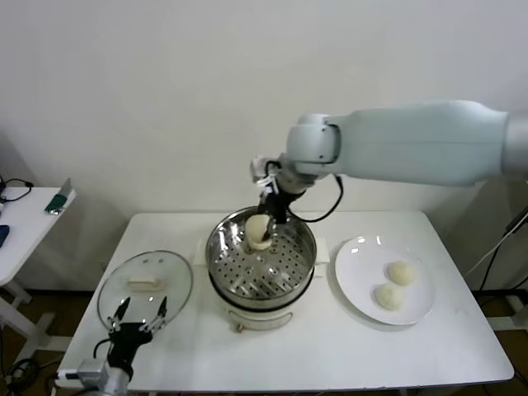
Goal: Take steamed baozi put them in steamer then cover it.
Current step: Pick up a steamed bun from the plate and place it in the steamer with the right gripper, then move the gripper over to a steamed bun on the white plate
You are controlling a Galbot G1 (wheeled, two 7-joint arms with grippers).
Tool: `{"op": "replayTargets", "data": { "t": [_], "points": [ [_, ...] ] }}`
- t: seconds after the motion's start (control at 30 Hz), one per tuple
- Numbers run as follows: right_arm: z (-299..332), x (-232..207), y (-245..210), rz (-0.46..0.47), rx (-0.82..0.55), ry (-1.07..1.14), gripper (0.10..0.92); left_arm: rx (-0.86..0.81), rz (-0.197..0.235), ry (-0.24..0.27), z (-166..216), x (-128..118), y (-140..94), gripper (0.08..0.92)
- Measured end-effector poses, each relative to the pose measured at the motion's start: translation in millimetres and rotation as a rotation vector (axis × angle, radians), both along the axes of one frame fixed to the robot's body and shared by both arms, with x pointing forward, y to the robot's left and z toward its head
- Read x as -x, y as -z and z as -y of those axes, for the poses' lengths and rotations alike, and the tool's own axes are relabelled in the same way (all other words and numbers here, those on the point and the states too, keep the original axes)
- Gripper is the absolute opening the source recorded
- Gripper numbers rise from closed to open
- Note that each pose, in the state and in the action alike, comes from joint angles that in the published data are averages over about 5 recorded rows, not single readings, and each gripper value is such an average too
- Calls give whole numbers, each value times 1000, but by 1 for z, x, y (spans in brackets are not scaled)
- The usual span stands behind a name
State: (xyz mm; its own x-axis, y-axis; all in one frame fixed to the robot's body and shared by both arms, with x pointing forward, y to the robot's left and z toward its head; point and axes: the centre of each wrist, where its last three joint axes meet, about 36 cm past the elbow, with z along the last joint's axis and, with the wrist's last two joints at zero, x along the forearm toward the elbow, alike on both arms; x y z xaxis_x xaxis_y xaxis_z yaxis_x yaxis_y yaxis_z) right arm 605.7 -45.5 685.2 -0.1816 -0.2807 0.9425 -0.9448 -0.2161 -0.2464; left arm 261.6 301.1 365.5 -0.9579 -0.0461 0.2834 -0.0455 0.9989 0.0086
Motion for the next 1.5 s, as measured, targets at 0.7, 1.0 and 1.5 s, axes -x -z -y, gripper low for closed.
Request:
{"op": "replayTargets", "data": {
  "t": [0.7, 1.0, 1.5],
  "points": [
    [-57, -4, 93, 6, 54, 0, 636, -3, 11, 1, -1, 1, -4, 823],
    [-64, -7, 102, 23, 57, -7, 719, -1, 13, 0, 0, 2, -4, 823],
    [13, -19, 49, 10, 69, 0, 823, 0, 19, -2, 2, 0, -5, 823]
  ]
}}
